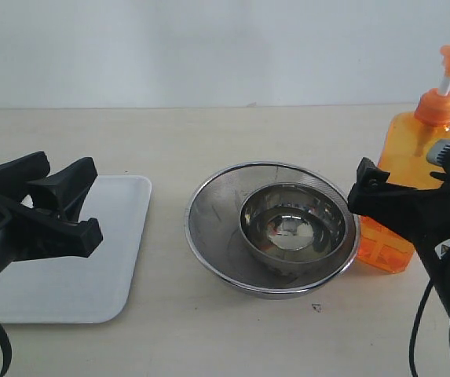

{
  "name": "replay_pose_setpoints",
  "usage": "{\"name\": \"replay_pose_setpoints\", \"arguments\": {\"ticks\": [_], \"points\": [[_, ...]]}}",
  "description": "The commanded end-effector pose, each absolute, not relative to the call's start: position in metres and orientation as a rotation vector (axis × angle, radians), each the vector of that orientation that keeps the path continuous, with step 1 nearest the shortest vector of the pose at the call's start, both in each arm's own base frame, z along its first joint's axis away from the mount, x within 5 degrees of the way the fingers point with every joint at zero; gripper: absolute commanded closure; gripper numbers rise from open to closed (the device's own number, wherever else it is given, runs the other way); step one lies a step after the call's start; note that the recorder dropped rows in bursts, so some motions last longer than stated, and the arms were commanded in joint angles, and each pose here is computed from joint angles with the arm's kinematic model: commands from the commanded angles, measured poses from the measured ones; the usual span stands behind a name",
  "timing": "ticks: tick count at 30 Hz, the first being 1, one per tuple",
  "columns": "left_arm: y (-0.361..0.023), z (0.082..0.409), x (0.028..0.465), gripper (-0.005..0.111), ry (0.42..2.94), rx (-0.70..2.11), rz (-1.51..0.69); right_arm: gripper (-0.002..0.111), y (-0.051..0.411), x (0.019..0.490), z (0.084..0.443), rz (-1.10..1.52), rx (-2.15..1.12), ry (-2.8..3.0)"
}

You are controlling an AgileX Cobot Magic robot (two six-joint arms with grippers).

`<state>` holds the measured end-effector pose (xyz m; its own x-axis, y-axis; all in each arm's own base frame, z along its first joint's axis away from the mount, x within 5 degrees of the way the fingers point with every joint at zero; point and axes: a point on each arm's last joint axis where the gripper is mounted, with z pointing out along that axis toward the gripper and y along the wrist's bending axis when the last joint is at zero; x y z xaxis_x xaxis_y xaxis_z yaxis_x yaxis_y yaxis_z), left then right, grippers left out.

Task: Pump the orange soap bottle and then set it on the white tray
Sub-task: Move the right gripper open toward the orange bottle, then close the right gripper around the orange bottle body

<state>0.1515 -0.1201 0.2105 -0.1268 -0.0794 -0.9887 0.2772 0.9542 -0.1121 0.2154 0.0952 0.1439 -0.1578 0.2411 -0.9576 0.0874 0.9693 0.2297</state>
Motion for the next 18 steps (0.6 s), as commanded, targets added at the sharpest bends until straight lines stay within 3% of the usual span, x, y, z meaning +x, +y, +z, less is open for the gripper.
{"name": "replay_pose_setpoints", "arguments": {"ticks": [1,5,6,7,18], "points": [[-0.118,0.211,0.151,0.057,1.673,0.138,-0.314,0.033,0.093,0.216,0.145,0.103,0.244,1.722],[-0.118,0.211,0.151,0.057,1.673,0.138,-0.314,0.075,0.093,0.216,0.145,0.070,0.202,1.727],[-0.118,0.211,0.151,0.057,1.673,0.138,-0.314,0.098,0.093,0.216,0.145,0.059,0.189,1.728],[-0.118,0.211,0.151,0.057,1.673,0.138,-0.314,0.108,0.093,0.216,0.145,0.056,0.186,1.728],[-0.118,0.211,0.151,0.057,1.673,0.138,-0.314,0.108,0.082,0.186,0.126,0.104,0.045,1.837]]}}
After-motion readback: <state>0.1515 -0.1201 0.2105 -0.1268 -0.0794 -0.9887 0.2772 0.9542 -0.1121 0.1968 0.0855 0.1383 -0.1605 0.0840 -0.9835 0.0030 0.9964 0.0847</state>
